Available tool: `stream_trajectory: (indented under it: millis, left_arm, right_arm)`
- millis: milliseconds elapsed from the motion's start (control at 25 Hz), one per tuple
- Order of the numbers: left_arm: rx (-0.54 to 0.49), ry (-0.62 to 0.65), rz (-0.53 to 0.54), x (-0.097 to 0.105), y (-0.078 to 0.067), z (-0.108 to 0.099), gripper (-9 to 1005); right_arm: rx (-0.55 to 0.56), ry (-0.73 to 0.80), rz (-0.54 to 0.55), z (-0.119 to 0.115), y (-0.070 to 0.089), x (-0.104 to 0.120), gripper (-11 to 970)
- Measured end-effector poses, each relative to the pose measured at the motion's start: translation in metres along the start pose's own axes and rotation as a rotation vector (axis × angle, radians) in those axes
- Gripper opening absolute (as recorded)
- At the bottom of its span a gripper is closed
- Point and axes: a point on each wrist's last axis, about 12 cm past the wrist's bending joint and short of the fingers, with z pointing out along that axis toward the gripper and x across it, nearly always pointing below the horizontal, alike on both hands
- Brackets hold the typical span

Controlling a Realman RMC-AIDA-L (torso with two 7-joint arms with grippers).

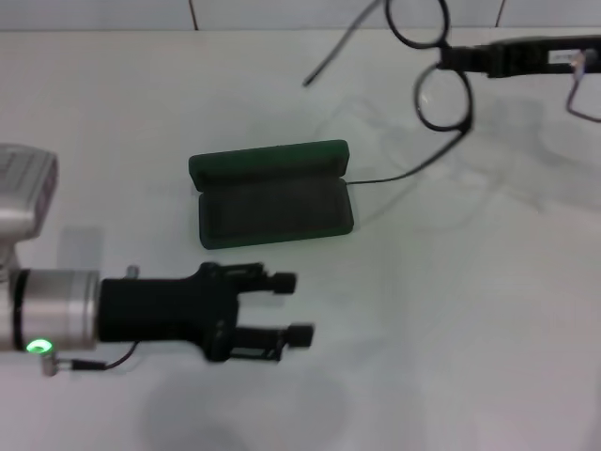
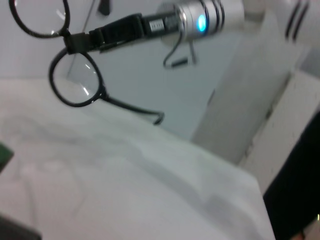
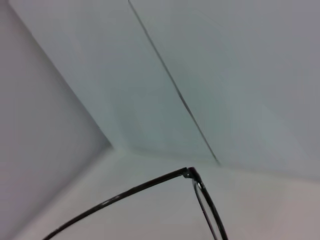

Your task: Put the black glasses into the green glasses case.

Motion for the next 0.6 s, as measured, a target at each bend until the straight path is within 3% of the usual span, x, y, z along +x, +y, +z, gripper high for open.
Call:
stream_trajectory:
  millis: [240, 600]
  left_arm:
    - [-0.015, -0.074, 0.029, -0.008, 0.008, 0.017, 704]
    - [0.065, -0.106, 0.018, -0.025, 0.01, 0.04, 333]
  right_arm:
    - [-0.129, -0.167, 0.024, 0.016, 0.002, 0.02, 34]
    - [-0.231, -0.227, 0.074, 0.031, 0.015, 0.044, 34]
